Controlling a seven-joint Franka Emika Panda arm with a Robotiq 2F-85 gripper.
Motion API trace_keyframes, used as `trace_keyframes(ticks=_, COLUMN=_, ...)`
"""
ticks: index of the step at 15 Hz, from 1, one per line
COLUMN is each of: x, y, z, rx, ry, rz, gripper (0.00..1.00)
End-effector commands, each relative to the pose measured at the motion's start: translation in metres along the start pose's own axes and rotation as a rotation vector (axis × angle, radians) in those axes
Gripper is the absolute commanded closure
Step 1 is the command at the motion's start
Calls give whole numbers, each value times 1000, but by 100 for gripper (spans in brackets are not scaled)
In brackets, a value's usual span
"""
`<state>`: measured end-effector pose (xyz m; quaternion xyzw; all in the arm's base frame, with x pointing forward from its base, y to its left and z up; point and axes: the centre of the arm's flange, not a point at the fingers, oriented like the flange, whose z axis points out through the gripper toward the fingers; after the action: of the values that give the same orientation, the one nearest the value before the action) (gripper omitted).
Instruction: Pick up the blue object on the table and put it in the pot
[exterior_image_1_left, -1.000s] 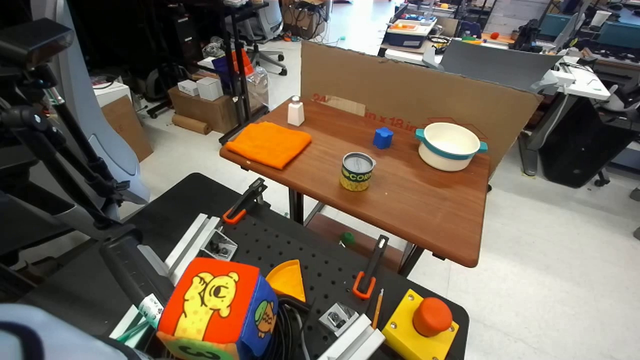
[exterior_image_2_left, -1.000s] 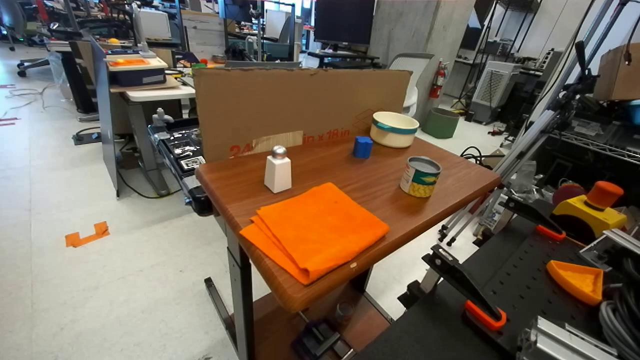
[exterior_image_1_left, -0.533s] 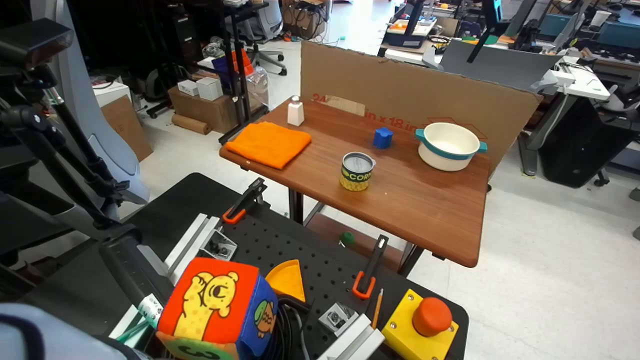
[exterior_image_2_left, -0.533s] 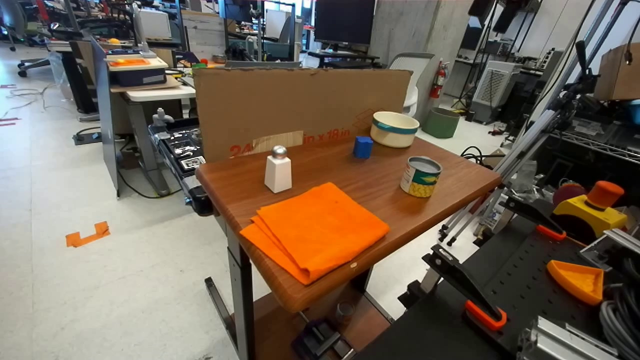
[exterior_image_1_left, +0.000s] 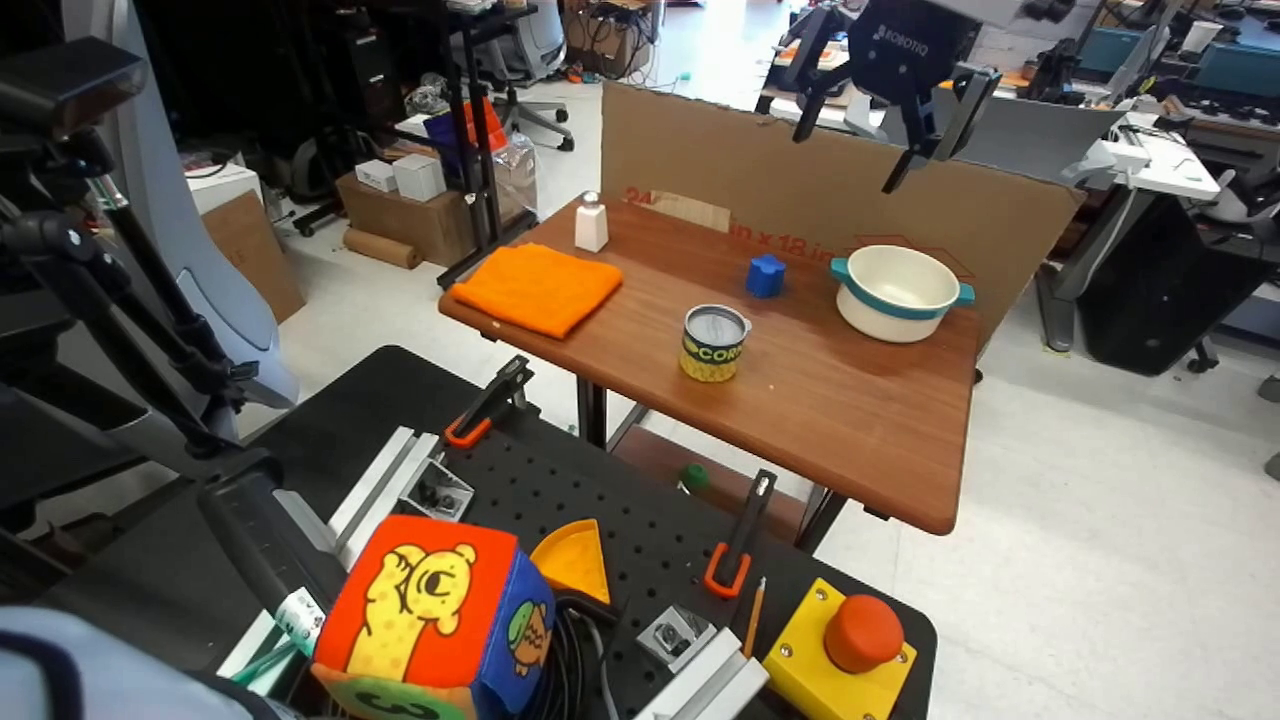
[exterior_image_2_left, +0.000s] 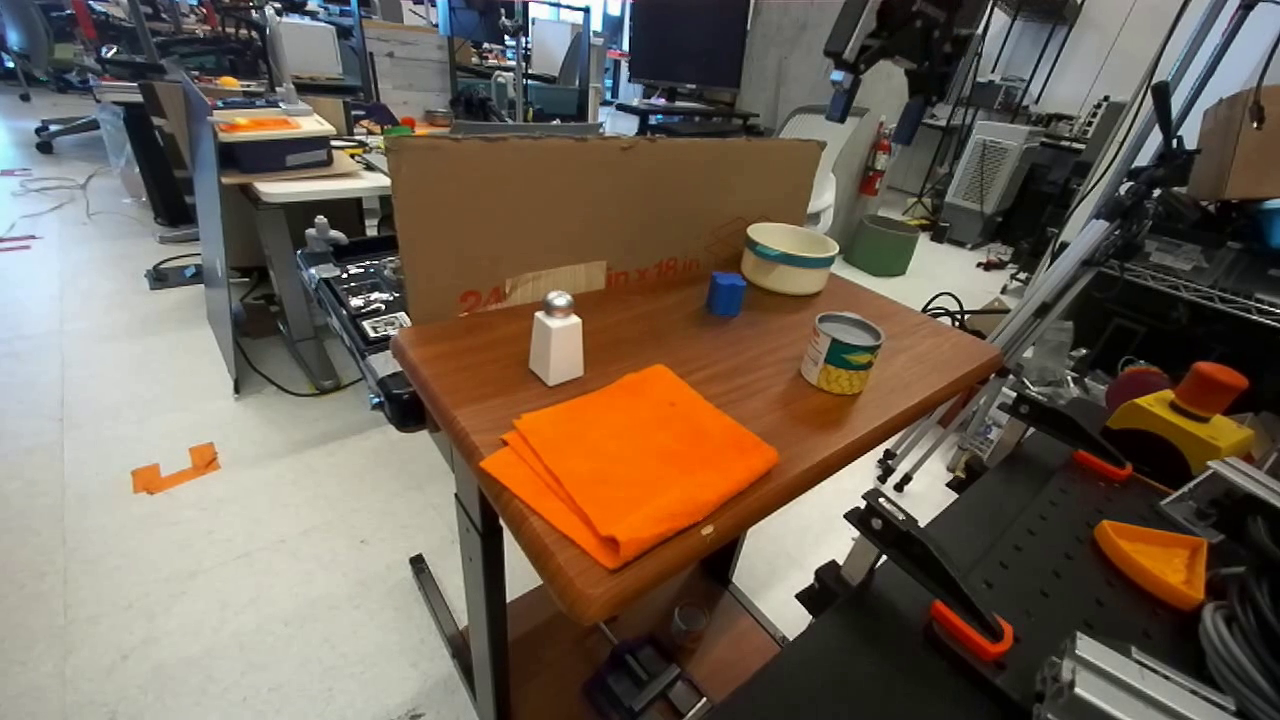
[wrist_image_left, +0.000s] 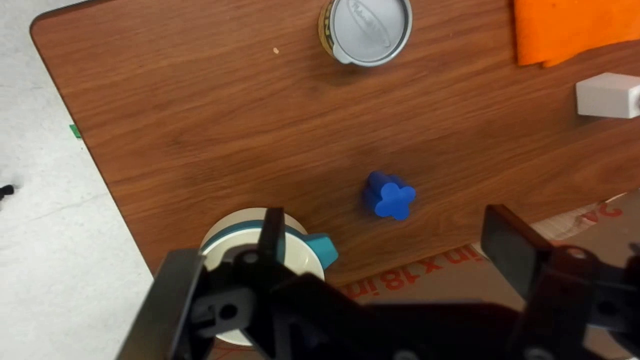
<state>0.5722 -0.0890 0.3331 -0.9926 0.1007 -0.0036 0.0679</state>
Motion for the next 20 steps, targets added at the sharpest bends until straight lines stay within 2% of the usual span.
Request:
trace_keyframes(ticks=1, x=54, y=-7, z=26, rx=-36, ry=-58, rz=72, gripper=0)
trace_keyframes(ticks=4, x=81, y=-20, z=56, rx=-90, ry=-131, rz=135, gripper=0)
trace_keyframes(ticks=6, x=87, y=-34, z=75, rx=-129, ry=-182, rz=150, gripper=0)
trace_keyframes(ticks=9, x=94, y=-56, z=94, rx=-179, ry=-212, rz=155, gripper=0)
trace_keyframes(ticks=12, x=107, y=-74, z=106, rx=-203, ry=-179, rz=161, gripper=0)
trace_keyframes(ticks=16, x=123, y=-84, z=117, rx=-195, ry=-157, rz=172, gripper=0)
trace_keyframes(ticks=20, x=125, y=-89, z=138, rx=-232, ry=-157, rz=176, gripper=0)
